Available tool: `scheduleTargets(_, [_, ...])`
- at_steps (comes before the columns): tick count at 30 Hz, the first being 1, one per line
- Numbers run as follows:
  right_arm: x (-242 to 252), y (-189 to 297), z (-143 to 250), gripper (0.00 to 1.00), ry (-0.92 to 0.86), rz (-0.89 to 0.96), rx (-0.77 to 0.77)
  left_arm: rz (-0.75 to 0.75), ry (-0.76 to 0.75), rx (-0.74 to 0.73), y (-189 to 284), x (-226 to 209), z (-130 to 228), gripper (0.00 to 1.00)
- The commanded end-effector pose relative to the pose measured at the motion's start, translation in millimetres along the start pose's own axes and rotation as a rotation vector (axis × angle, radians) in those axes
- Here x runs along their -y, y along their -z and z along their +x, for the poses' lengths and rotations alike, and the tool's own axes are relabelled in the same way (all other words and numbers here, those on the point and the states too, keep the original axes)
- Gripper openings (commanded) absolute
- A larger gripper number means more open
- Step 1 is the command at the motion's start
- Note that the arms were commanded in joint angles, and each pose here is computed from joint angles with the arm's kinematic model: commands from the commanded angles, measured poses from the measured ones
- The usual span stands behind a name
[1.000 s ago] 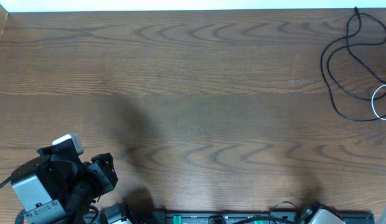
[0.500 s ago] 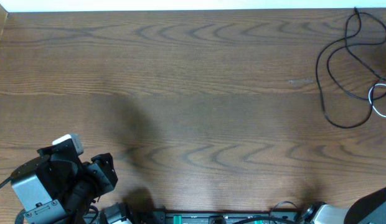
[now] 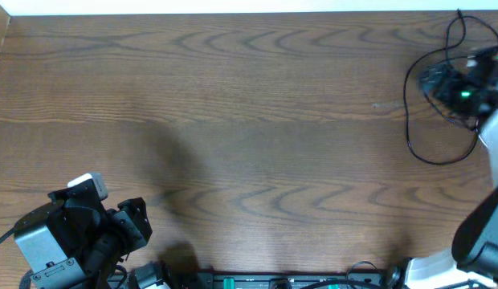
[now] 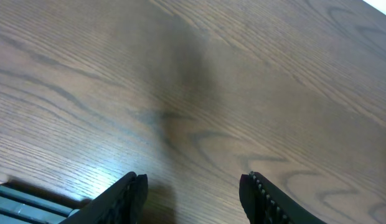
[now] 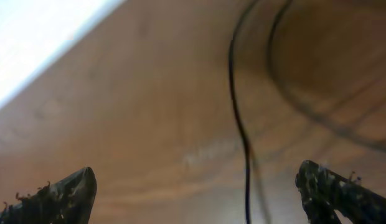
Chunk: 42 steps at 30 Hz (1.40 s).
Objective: Untangle cables
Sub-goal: 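Lower the black cable onto the coil at upper right with the right gripper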
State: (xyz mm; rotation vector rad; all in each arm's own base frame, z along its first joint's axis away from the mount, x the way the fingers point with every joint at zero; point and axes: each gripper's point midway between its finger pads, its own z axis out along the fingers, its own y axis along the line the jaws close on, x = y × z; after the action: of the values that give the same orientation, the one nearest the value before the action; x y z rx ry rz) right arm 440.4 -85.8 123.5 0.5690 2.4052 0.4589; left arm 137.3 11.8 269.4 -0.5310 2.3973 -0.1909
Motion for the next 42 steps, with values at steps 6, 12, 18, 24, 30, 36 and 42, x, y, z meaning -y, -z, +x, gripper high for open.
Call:
scheduleTargets(6, [47.3,-27.2,51.4,0.99,-0.073,0.407,-0.136,-0.004,-0.014,0.004,1.5,-0.1,-1.0,0.53])
scheduleTargets(12, [64.8,-33.6,72.0,0.98,-0.13,0.49,-0.184,-0.004,-0.014,0.004,1.5,-0.1,-1.0,0.53])
scheduleTargets(18, [72.7,-40.8,86.3,0.67,-0.136,0.507,-0.227,-0.004,-0.014,0.004,1.5,-0.1,-0.9,0.53])
scheduleTargets(24, [78.0,-42.3,99.1,0.51,-0.139,0.517,-0.254,-0.004,-0.013,0.004,1.5,-0.1,-0.8,0.53])
scheduleTargets(30, [76.3,-43.2,106.4,0.01,-0.146,0.501,-0.278,-0.004,-0.012,0.0,1.5,-0.2,0.1,0.53])
scheduleTargets(36, [39.6,-48.7,97.6,0.01,-0.147,0.278,-0.295,-0.004,-0.012,0.001,1.5,-0.1,-0.2,0.53])
scheduleTargets(42, [-39.2,5.8,10.6,0.01,-0.083,-0.12,-0.104,-0.004,-0.013,0.001,1.5,-0.2,-0.1,0.53])
